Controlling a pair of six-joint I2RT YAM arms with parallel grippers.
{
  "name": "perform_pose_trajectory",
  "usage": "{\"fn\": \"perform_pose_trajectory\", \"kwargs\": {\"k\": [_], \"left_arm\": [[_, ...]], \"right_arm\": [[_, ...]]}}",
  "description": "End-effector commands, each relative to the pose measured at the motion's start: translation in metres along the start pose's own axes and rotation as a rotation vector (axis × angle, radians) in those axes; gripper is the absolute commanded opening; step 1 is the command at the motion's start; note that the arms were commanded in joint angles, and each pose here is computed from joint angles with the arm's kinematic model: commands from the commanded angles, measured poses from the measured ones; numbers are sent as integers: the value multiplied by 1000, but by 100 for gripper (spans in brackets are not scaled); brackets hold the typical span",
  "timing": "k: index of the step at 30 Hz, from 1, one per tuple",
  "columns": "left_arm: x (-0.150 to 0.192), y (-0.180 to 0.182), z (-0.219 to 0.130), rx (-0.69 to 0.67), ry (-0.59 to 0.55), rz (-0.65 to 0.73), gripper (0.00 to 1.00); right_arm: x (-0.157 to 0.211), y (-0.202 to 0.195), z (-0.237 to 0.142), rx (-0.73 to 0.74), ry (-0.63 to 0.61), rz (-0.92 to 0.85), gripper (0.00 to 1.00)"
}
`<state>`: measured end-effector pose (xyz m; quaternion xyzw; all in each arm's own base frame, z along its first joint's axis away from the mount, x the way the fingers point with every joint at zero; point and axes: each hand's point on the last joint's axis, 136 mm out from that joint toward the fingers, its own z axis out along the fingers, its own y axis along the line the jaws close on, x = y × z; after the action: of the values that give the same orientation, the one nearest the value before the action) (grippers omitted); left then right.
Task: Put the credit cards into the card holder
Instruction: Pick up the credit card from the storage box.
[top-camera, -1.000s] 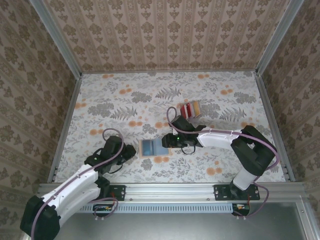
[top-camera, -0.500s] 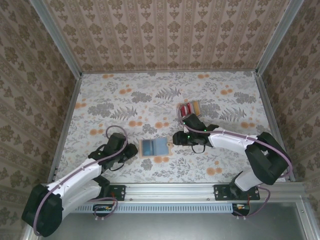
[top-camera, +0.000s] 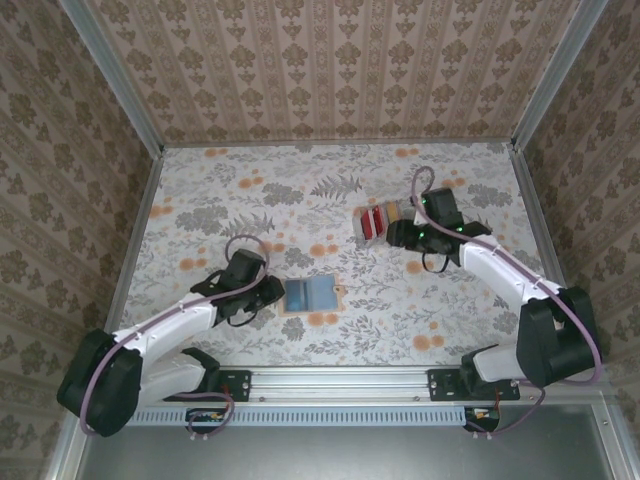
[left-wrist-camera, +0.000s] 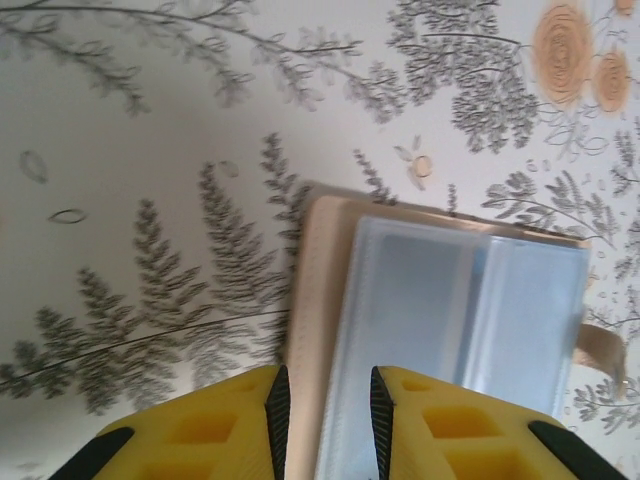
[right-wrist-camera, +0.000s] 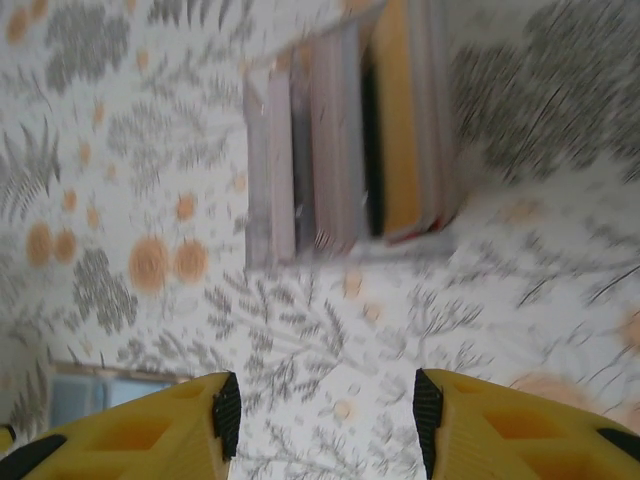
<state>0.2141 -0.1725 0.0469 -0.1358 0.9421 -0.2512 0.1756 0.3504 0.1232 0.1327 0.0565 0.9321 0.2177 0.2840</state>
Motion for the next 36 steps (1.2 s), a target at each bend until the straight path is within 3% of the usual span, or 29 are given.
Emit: {"fn": "perform_pose_trajectory", "kwargs": {"k": [1,13,22,36], "left_arm": [[-13,-22,-1,30,-32,47,31],[-8,-51,20,20,26,117,31],[-7,-56,23,13,45,147,31],[-3,-57,34,16,76,156,31]], "right_arm": [[-16,-3,0,-36,31,-14,53],[-44,-10,50,-98,138,55,53],[-52,-20,62,-38,153,35,53],[-50,-10,67,-76,179,49,53]]}}
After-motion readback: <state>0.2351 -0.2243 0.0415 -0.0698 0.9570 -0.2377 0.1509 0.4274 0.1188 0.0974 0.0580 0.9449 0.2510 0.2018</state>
